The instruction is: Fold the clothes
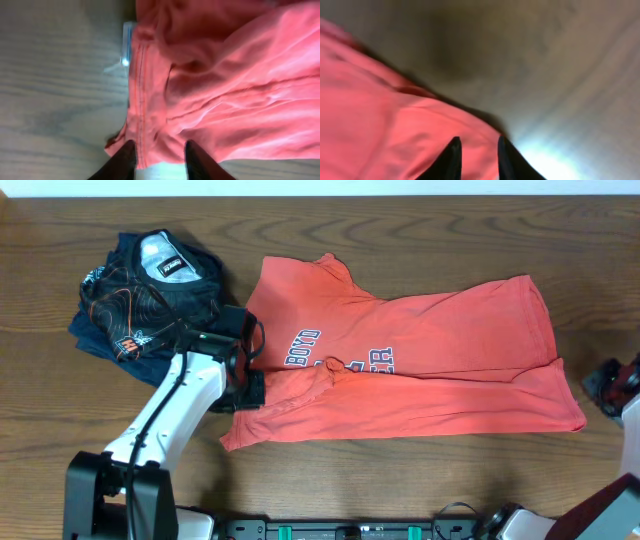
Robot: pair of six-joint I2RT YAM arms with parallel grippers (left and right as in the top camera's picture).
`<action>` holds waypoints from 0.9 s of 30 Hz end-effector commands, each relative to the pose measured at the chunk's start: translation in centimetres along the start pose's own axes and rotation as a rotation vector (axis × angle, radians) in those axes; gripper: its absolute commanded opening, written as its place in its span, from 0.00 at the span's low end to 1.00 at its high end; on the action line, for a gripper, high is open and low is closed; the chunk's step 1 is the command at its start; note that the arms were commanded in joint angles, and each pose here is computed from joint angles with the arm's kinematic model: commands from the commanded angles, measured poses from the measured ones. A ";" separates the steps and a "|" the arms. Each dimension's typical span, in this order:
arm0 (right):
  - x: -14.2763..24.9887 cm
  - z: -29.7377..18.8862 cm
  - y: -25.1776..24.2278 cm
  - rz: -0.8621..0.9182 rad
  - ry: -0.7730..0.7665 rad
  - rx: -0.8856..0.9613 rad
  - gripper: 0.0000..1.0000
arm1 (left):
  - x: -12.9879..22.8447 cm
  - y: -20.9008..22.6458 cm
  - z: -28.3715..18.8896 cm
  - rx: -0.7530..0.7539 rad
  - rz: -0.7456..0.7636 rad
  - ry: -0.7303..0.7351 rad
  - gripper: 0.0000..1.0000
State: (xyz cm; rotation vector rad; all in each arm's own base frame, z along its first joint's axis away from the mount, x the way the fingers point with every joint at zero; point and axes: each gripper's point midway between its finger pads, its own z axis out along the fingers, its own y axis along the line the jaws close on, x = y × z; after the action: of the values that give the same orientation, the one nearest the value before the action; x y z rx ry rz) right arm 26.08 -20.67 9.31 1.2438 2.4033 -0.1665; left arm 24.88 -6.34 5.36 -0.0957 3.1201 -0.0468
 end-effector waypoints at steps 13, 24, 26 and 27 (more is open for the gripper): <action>4.7 -3.4 10.4 -0.302 0.120 -0.481 0.53 | -14.6 -5.5 -8.1 0.150 0.224 -0.392 0.66; 7.2 -4.1 13.0 -0.440 0.152 -0.523 0.57 | -28.1 -4.4 -4.2 0.160 0.153 -0.622 0.70; 7.4 -4.1 12.9 -0.438 0.160 -0.520 0.57 | -29.3 -4.4 -3.5 0.163 0.152 -0.657 0.70; 7.4 -4.1 12.9 -0.438 0.163 -0.519 0.57 | -29.8 -4.4 -3.3 0.163 0.153 -0.671 0.70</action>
State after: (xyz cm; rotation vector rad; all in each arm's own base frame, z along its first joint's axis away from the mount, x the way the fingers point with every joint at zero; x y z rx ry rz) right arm 31.44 -6.85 10.83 0.5556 2.5833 0.4093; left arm 53.52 -8.76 9.15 0.0920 2.4711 -0.2174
